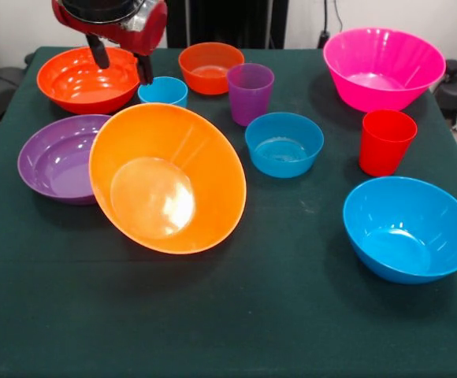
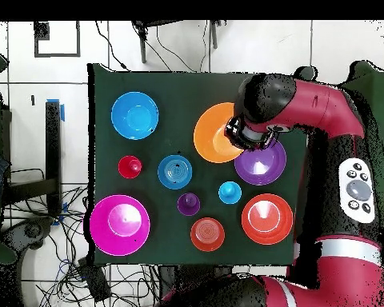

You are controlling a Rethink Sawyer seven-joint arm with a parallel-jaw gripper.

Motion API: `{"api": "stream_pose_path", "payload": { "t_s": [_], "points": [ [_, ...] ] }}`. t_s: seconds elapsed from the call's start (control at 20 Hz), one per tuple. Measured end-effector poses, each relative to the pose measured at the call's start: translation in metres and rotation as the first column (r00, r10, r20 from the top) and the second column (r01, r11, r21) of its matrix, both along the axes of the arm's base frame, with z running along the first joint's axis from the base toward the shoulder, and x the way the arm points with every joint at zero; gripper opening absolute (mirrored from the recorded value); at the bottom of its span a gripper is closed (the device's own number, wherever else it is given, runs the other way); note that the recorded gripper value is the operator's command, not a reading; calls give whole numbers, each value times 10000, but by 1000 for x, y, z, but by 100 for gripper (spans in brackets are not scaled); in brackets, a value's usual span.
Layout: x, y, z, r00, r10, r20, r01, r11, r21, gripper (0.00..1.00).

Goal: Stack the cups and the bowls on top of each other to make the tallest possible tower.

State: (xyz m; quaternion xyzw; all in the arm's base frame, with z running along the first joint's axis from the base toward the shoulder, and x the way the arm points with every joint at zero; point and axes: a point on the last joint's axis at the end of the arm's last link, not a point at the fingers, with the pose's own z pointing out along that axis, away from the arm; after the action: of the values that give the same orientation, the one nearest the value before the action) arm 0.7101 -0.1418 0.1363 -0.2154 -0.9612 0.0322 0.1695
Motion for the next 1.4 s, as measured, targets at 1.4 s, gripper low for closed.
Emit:
{"api": "stream_pose_path", "payload": {
  "t_s": [1.4],
  "points": [
    [-19, -32, 29, 9489, 1215, 2912, -690, 9805, -1841, 100]
  ]
}}
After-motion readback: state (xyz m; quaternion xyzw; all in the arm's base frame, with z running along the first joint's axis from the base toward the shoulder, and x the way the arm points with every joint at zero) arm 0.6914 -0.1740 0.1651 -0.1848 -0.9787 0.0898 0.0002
